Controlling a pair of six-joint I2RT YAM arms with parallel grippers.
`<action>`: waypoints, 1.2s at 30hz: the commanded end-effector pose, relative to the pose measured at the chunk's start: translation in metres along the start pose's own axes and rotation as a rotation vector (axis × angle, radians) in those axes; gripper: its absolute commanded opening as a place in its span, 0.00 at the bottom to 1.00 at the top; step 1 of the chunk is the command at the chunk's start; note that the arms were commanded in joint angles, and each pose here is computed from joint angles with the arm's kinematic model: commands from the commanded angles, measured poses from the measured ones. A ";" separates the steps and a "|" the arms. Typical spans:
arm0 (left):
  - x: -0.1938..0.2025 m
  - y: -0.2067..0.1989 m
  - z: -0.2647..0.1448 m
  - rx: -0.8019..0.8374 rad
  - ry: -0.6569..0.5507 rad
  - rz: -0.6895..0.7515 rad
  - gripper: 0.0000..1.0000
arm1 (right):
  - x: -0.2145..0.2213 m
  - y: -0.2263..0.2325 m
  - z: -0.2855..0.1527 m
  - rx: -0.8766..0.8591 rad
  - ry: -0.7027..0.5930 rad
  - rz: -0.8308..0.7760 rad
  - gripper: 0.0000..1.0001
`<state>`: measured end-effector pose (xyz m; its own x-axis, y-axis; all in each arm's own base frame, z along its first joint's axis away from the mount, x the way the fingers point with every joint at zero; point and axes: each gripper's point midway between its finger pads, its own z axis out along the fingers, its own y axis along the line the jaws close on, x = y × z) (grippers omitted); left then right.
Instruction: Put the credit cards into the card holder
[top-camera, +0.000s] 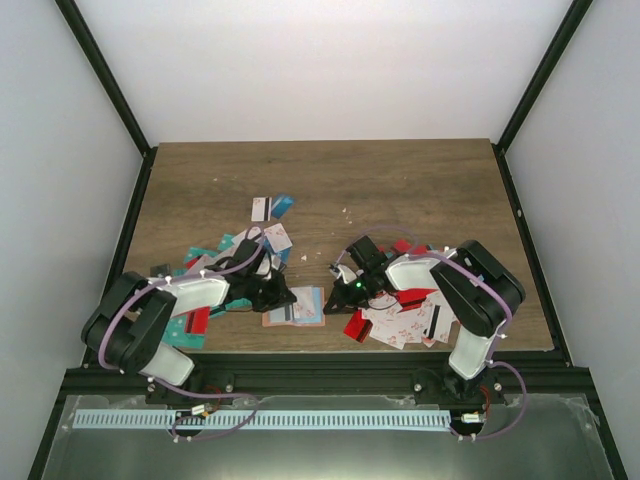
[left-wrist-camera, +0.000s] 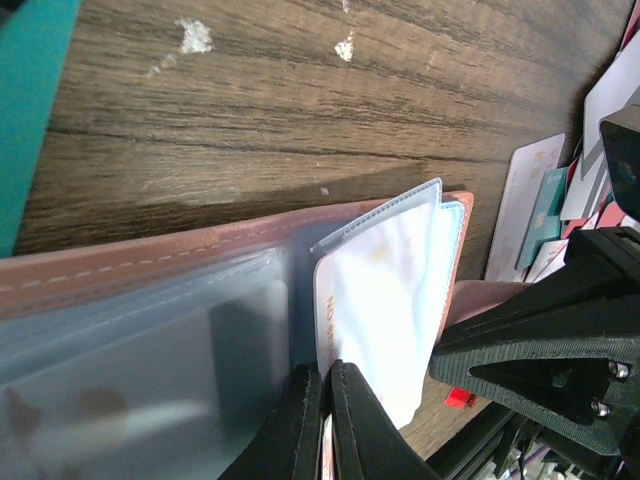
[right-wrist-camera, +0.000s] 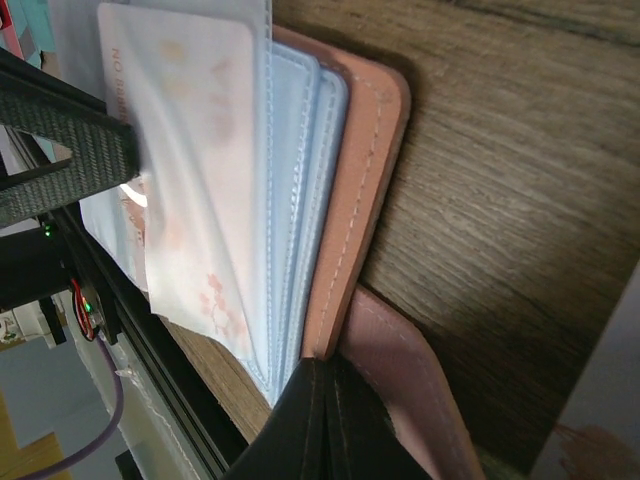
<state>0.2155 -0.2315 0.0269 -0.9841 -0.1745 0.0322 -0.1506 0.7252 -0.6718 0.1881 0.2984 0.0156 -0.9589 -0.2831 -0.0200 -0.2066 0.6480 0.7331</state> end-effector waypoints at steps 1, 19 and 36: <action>0.001 0.009 0.011 -0.017 -0.008 -0.021 0.04 | 0.021 -0.032 0.008 0.128 0.046 0.072 0.01; 0.004 -0.009 0.010 -0.059 0.019 0.062 0.21 | 0.022 -0.030 0.001 0.146 0.037 0.056 0.01; 0.005 -0.026 -0.015 -0.123 0.068 0.194 0.25 | -0.002 0.007 -0.018 0.094 -0.034 -0.025 0.16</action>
<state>0.2155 -0.2393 0.0488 -0.9993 -0.0336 -0.0186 -0.0171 0.8223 -0.5689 0.1863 0.2891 0.0204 -0.9609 -0.2756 -0.0266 -0.2189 0.6973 0.6825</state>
